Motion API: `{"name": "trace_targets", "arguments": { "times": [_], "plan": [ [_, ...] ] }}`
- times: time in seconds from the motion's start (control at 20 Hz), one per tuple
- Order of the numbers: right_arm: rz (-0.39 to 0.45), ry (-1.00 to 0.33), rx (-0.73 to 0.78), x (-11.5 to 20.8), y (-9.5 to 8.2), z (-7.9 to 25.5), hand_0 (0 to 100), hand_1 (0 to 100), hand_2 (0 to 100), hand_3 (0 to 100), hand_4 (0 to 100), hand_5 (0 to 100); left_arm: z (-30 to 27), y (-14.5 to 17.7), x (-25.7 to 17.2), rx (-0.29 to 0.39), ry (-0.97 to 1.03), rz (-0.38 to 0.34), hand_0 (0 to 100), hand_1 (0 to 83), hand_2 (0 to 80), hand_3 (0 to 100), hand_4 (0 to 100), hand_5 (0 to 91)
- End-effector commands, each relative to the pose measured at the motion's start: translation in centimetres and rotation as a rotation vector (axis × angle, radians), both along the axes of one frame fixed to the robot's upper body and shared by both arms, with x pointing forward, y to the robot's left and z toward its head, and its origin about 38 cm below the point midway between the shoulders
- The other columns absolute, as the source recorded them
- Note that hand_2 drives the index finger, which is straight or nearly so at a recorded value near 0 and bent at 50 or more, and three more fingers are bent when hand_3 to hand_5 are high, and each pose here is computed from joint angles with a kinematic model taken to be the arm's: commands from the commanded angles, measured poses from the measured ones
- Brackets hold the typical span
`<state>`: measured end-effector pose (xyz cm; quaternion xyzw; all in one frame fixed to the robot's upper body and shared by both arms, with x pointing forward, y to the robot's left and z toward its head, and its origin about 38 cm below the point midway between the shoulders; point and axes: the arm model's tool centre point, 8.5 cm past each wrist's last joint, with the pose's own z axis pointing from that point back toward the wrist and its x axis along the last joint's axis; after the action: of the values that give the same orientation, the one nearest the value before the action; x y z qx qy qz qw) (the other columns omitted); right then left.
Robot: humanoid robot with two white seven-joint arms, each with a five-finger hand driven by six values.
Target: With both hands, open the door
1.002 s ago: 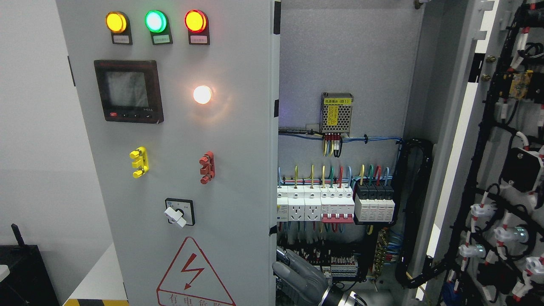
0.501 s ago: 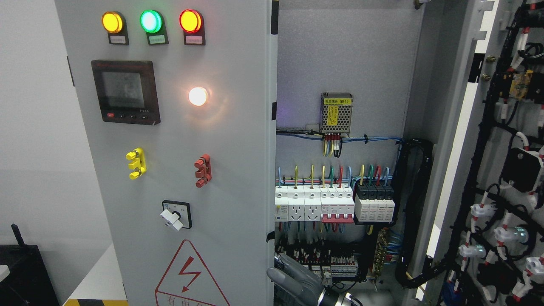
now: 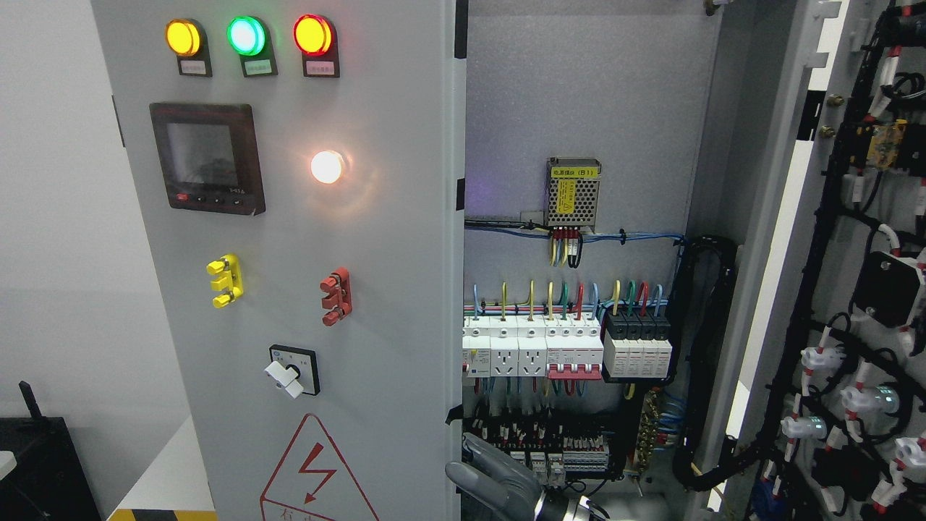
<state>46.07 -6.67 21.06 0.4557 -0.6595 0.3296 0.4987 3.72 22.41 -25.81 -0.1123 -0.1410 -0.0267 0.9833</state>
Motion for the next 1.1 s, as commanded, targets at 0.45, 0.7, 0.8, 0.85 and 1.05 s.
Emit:
{"name": "trace_targets", "arguments": {
  "times": [0.45, 0.7, 0.8, 0.85, 1.05],
  "plan": [
    [0.122, -0.013, 0.06, -2.2, 3.1, 1.3, 12, 39, 0, 0, 0, 0, -0.1, 0.0, -1.8, 0.0, 0.028, 0.002, 12, 38.9, 0.0, 0, 0, 0.0],
    [0.141, -0.019, 0.058, -2.5, 3.5, 1.4, 12, 39, 0, 0, 0, 0, -0.1, 0.0, -1.8, 0.0, 0.028, 0.002, 12, 38.9, 0.0, 0, 0, 0.0],
    [0.153, -0.019, 0.055, -2.8, 3.7, 1.3, 12, 39, 0, 0, 0, 0, -0.1, 0.0, -1.7, 0.0, 0.026, 0.002, 12, 38.9, 0.0, 0, 0, 0.0],
    [0.154, -0.02, 0.056, -2.9, 3.7, 1.3, 12, 39, 0, 0, 0, 0, -0.1, 0.0, -1.7, 0.0, 0.026, 0.002, 12, 38.9, 0.0, 0, 0, 0.0],
    [0.169, -0.027, 0.058, -3.2, 4.2, 1.4, 12, 39, 0, 0, 0, 0, -0.1, 0.0, -1.8, 0.0, 0.028, 0.004, 12, 38.9, 0.0, 0, 0, 0.0]
  ]
}}
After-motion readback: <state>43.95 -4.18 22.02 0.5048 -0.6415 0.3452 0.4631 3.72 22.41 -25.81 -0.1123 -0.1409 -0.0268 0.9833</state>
